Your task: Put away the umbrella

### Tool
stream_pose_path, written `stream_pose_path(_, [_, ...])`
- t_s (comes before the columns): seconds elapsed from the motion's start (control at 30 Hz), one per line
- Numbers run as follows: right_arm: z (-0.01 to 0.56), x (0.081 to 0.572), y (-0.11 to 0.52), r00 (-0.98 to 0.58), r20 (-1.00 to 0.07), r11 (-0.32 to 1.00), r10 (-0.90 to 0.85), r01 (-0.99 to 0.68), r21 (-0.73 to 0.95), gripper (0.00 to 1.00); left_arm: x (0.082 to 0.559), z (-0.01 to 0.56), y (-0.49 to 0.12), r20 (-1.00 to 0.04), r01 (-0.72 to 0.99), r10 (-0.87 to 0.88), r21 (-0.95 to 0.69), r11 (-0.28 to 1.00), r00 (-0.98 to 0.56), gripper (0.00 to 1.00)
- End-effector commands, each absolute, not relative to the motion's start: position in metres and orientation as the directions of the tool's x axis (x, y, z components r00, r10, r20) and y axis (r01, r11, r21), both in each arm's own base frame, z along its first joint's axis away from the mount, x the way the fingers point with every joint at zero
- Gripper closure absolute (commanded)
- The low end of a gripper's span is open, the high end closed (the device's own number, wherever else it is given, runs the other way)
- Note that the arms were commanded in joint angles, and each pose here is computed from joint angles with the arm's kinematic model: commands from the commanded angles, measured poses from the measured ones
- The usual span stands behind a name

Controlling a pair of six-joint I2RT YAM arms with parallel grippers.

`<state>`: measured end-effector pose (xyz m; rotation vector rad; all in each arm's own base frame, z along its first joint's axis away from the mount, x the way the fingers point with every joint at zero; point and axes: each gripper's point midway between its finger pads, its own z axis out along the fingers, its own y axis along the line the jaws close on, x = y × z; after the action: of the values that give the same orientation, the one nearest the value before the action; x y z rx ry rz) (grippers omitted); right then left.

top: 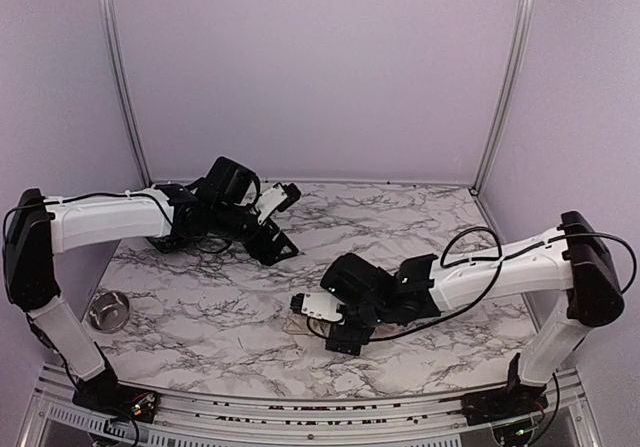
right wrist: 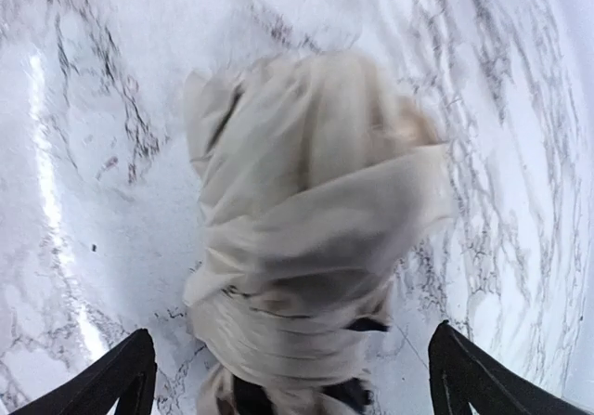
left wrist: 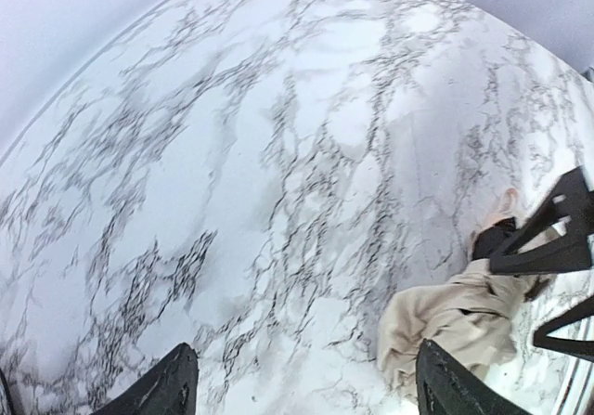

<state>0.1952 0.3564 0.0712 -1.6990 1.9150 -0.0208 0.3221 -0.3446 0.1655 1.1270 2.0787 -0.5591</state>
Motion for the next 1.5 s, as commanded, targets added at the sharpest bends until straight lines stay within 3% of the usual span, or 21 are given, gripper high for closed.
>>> stream_pose_path(0.0, [0.162,0.187,0.373,-0.032,-0.654,0.295,-0.756,-0.908,-0.297,0.0,0.34,0.143,-0.303,-0.709,0.673,0.493,0.034,0.739,-0.504,0.19])
stream_pose_path(0.1, [0.214,0.199,0.363,-0.08,-0.794,0.387,-0.603,-0.899,-0.204,0.0,0.339,0.14,-0.286,-0.717,0.613,0.456,0.05,0.788,-0.528,0.19])
stream_pose_path(0.2, [0.237,0.238,0.326,-0.188,-0.858,0.532,-0.477,-0.839,-0.112,0.0,0.336,0.138,-0.286,-0.743,0.605,0.419,0.024,0.796,-0.523,0.19])
stream_pose_path(0.47, [0.214,0.308,0.207,-0.513,-0.835,0.831,-0.197,-0.54,0.135,0.0,0.339,0.115,-0.259,-0.74,0.478,0.354,0.05,0.877,-0.572,0.19])
stream_pose_path(0.6, [0.204,0.336,0.135,-0.557,-0.829,0.933,-0.047,-0.321,0.162,0.0,0.346,0.118,-0.234,-0.782,0.352,0.285,0.091,0.932,-0.555,0.18])
stream_pose_path(0.8, [0.195,0.352,0.046,-0.503,-0.836,0.958,0.221,-0.05,0.284,0.0,0.361,0.136,-0.176,-0.856,0.079,0.183,0.165,0.983,-0.483,0.1])
stream_pose_path(0.97, [0.169,0.356,0.012,-0.518,-0.802,0.953,0.299,0.112,0.283,0.0,0.368,0.141,-0.107,-0.877,-0.133,0.065,0.145,0.98,-0.476,0.09])
stream_pose_path(1.27, [0.141,0.35,0.001,-0.515,-0.802,0.953,0.302,0.157,0.258,0.0,0.349,0.151,-0.009,-0.925,-0.423,-0.024,0.15,0.893,-0.38,0.07])
stream_pose_path(1.47, [0.144,0.346,-0.005,-0.484,-0.826,0.957,0.29,0.173,0.234,0.0,0.343,0.164,0.01,-0.957,-0.478,-0.023,0.123,0.869,-0.288,0.07])
